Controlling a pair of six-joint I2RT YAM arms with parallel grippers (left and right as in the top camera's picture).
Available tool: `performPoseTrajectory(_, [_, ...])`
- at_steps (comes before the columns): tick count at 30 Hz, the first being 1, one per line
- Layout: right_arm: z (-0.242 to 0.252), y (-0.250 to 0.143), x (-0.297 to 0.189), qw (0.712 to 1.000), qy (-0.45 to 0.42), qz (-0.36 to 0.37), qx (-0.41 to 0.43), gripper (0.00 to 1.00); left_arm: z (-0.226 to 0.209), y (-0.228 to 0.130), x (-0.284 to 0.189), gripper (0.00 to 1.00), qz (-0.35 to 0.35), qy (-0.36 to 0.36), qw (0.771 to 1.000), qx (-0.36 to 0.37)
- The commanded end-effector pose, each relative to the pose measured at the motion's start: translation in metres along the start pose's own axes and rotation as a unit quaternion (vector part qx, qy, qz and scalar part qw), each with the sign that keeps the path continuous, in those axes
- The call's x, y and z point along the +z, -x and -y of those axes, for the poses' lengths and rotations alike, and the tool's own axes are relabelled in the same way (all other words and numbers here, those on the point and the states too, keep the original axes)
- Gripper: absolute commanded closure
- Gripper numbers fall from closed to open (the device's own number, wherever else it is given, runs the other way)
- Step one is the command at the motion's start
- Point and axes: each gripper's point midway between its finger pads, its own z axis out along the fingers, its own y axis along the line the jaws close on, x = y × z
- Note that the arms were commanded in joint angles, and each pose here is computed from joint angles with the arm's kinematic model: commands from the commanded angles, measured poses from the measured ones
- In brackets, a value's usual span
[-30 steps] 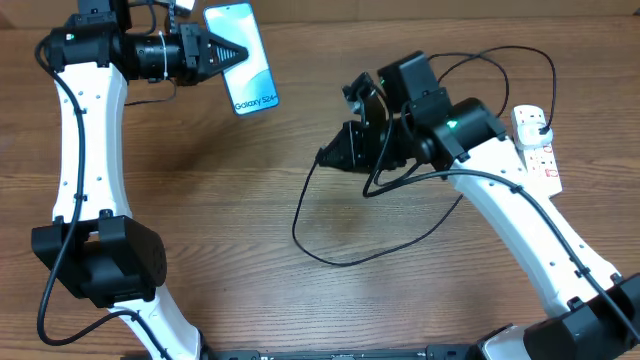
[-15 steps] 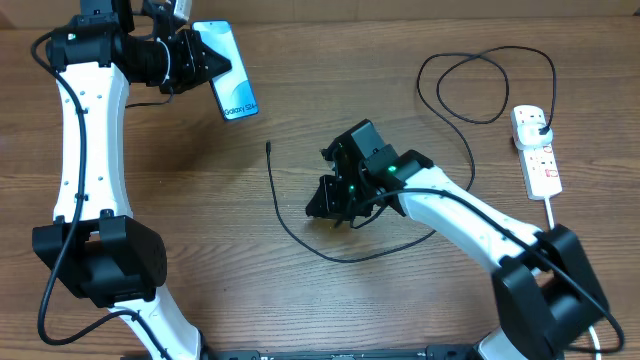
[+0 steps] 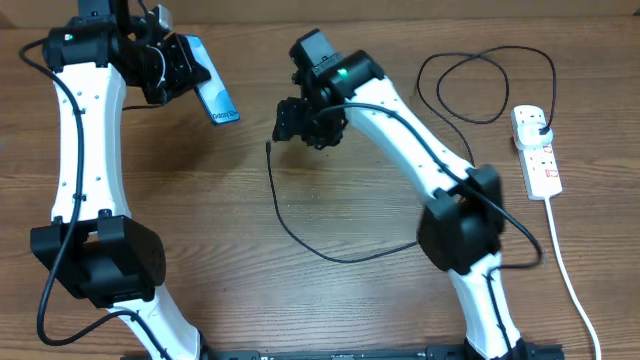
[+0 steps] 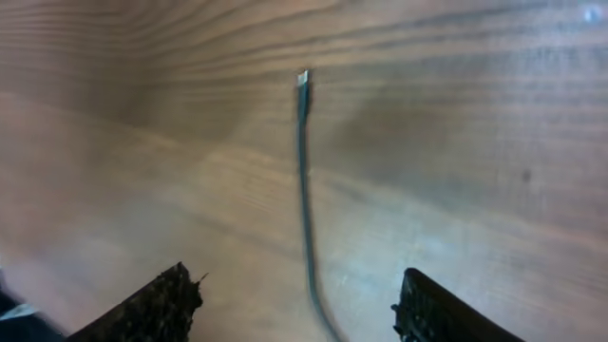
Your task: Plug charger to phone and switch on socket
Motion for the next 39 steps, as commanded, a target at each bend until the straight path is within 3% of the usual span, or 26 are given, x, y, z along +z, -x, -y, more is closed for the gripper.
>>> performPoseTrajectory(1, [0.013,0.014,0.026,0.999,-0.039,0.020,-0.009,0.42,-0.015,0.010,-0.015,0.96,0.019,0.010,0.999,-0.037])
performPoseTrajectory(8, [-0.012,0.031,0.058,0.992,-0.071,0.102,-0.035,0.42,-0.035,0.014,-0.021,0.96,0.029,0.043,0.997,-0.052])
performPoseTrajectory(17, [-0.020,0.023,0.090,0.981,-0.127,0.138,-0.056,0.43,-0.046,0.013,-0.023,0.96,0.031,0.067,0.996,-0.058])
performPoseTrajectory(22, [-0.010,0.019,0.107,0.981,-0.138,0.125,-0.052,0.48,-0.046,0.013,-0.023,0.96,0.030,0.068,0.996,-0.058])
performPoseTrajectory(25, [-0.006,0.018,0.113,0.981,-0.144,0.121,-0.051,0.61,-0.046,0.013,-0.023,0.96,0.030,0.068,0.996,-0.058])
performPoseTrajectory(31, [0.010,0.007,0.129,0.979,-0.171,0.100,-0.051,0.66,-0.046,0.013,-0.023,0.96,0.030,0.068,0.996,-0.058])
performPoseTrajectory(36, [0.009,-0.002,0.139,0.981,-0.166,0.082,-0.054,0.77,-0.045,0.012,-0.023,0.96,0.029,0.065,0.996,-0.058])
performPoseTrajectory(39, [0.008,0.001,0.139,0.981,-0.164,0.090,-0.045,0.77,-0.045,0.012,-0.023,0.96,0.028,0.064,0.996,-0.058])
